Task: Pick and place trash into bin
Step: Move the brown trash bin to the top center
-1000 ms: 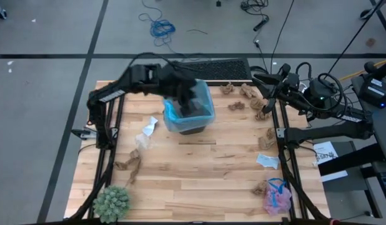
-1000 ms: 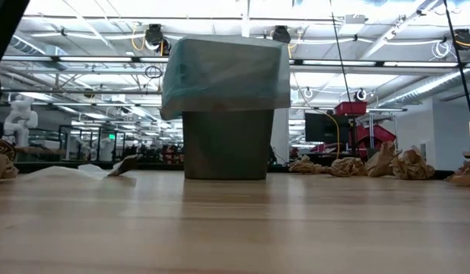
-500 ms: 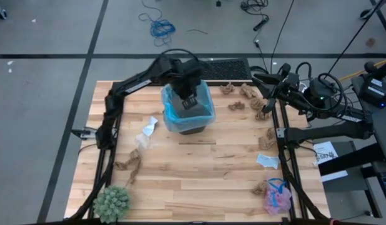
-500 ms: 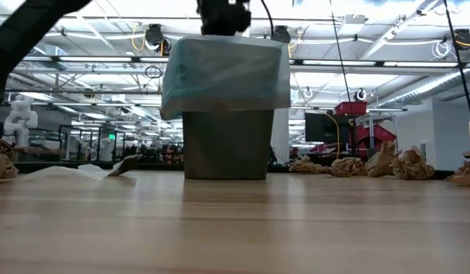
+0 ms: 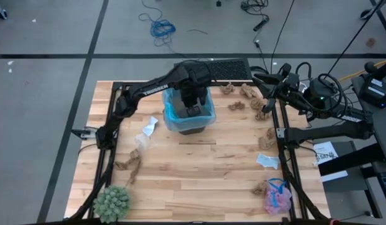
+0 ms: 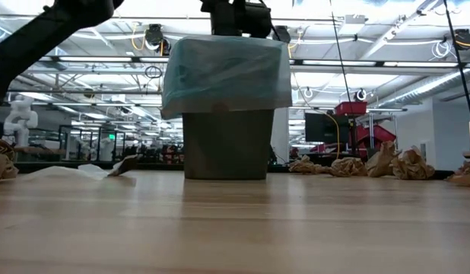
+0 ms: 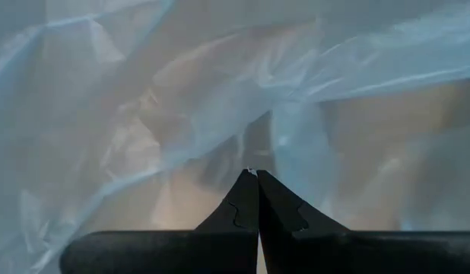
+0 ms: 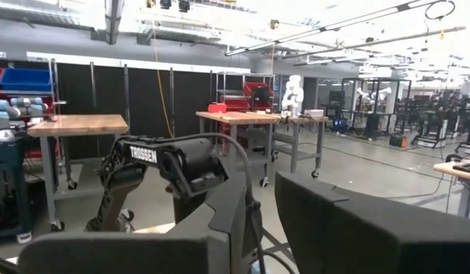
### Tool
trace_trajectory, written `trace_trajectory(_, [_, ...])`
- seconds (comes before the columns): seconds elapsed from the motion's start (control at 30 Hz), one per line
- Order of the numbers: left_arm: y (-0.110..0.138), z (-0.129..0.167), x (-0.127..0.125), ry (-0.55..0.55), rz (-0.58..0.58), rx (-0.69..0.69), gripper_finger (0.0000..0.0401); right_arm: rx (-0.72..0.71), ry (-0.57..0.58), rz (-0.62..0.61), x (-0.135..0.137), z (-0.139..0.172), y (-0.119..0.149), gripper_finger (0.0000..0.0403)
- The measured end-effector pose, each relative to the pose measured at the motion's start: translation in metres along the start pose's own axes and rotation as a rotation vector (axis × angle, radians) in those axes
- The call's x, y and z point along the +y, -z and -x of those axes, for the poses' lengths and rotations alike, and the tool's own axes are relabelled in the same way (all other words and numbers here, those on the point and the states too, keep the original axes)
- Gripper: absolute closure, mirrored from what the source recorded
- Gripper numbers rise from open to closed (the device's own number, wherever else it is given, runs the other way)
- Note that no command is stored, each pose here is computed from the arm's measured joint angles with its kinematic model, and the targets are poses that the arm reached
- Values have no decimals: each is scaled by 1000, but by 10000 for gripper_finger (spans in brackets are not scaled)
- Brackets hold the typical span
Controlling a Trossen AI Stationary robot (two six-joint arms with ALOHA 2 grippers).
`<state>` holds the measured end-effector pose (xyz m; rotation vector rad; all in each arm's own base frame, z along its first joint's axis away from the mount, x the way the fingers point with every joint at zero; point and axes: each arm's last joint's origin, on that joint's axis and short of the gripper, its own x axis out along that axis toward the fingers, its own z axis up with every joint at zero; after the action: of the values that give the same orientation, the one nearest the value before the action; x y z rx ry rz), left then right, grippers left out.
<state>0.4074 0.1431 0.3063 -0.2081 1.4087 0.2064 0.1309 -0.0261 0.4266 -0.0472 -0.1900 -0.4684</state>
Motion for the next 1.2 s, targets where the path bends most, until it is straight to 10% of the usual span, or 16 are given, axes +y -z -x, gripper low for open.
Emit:
trace_trajectory(0.7, [-22, -26, -12, 55, 8, -94, 401, -1, 0, 1, 0, 0, 0, 334])
trace_trajectory(1.2, [-5, 28, -26, -47, 80, -208, 401, -2, 0, 23, 0, 0, -1, 334])
